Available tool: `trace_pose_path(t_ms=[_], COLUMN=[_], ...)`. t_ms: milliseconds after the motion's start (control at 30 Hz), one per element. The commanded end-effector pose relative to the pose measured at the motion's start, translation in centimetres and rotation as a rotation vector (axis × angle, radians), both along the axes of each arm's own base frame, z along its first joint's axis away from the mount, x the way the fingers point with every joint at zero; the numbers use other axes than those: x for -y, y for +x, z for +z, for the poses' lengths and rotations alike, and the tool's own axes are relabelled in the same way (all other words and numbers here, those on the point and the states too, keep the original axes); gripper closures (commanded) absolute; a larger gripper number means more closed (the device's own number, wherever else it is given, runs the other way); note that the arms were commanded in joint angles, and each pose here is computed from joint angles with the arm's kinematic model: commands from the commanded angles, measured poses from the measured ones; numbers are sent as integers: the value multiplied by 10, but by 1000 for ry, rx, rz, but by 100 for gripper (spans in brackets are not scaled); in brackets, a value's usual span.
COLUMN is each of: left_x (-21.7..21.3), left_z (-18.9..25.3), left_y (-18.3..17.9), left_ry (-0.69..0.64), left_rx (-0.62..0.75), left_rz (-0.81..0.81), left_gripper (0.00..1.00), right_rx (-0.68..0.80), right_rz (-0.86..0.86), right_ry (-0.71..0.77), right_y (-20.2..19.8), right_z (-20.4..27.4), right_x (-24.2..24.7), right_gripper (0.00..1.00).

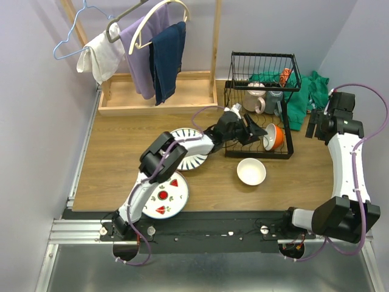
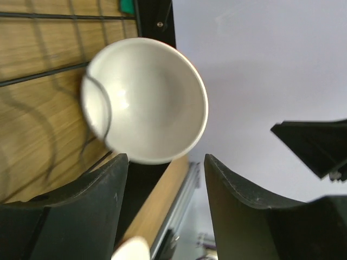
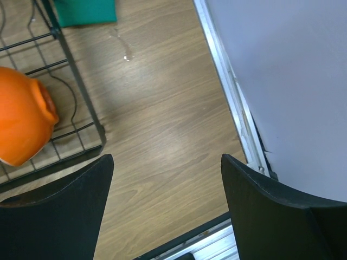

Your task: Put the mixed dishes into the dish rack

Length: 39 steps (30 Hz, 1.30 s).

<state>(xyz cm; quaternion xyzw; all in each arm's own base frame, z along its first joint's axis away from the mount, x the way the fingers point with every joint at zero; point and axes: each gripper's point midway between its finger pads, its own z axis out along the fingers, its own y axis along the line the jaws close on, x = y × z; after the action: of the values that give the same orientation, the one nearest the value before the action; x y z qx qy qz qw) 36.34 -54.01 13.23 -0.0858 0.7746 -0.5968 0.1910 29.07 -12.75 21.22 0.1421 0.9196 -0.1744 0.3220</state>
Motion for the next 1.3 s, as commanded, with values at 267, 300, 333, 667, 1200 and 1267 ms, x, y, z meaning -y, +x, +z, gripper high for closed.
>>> trace_pose_path(t_ms=[267, 300, 333, 667, 1200, 1267], left_x=[-99, -101, -102, -106, -50, -51], left_z=[49, 51, 51, 16, -47, -52], left_y=[-102, -110, -128, -190, -205, -206], left_ry=[315, 352, 381, 558, 638, 643], left_rx=[761, 851, 910, 1467, 1464, 1447], left_rz=[-656, -722, -789, -1170, -1258, -1272], left_gripper=[24, 24, 24, 32, 48, 60], right_rx=[142, 164, 168, 155, 186, 188], right_rz=[159, 192, 239, 288, 277, 276], right_ry=[108, 119, 131, 84, 83, 86], right_y=[2, 1, 2, -15, -28, -27], right_z=[11, 15, 15, 19, 27, 26], right_x=[-34, -41, -47, -49, -53, -53], right_gripper=[12, 12, 13, 1, 1, 1])
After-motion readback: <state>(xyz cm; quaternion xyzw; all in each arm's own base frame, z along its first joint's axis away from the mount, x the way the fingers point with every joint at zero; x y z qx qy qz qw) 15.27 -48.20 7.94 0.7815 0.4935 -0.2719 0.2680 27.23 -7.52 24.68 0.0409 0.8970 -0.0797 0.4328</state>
